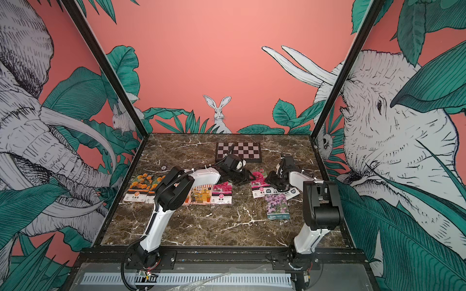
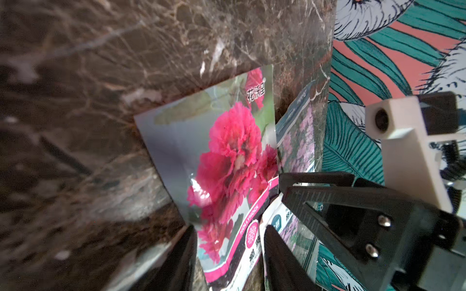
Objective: Arrange the seed packets in a row
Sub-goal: Pick up the seed packet from the center of the board.
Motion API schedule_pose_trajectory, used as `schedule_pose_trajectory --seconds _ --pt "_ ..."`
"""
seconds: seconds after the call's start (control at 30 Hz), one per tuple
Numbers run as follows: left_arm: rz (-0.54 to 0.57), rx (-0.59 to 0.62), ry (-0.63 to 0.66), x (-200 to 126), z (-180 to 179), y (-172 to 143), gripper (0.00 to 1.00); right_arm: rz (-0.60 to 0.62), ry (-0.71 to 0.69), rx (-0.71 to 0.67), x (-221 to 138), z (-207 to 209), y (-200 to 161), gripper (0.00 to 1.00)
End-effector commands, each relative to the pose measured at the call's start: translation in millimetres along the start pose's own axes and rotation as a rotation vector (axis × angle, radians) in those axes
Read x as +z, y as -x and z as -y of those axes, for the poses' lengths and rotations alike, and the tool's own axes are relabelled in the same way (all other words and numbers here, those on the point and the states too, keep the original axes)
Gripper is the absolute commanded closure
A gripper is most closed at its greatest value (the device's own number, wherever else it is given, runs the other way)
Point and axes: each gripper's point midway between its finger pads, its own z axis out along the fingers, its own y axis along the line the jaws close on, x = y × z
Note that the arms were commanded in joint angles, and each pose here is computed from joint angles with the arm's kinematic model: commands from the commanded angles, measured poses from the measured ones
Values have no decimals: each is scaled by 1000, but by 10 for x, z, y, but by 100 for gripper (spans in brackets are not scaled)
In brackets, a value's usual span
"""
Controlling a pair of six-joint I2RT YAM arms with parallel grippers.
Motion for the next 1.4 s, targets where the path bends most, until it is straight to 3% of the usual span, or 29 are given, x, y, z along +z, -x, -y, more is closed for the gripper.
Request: schedule_pose_trajectory --seconds 0.0,0.33,0.6,0.8,1.03,1.17,1.33,1.37 --pt "-27 -5 27 61 -136 -97 55 -31 38 11 64 -27 -92 53" --pt "-9 -4 30 -56 -168 -30 55 -64 73 18 118 -55 -169 56" --pt "23 16 39 -337 -292 101 55 -78 143 23 171 -174 -181 66" --pt "20 42 79 -530 -414 199 55 -68 90 20 190 -100 -140 66" --pt "-6 46 38 -476 -335 174 61 -41 -15 -8 181 88 -121 70" --pt "-22 86 -41 -459 -100 163 65 -47 3 -6 213 82 -148 71" --pt "-15 107 -29 -402 -45 187 68 -50 25 -5 234 63 -170 71" --pt "-40 121 -34 -307 29 63 69 -50 25 -5 232 63 -172 71"
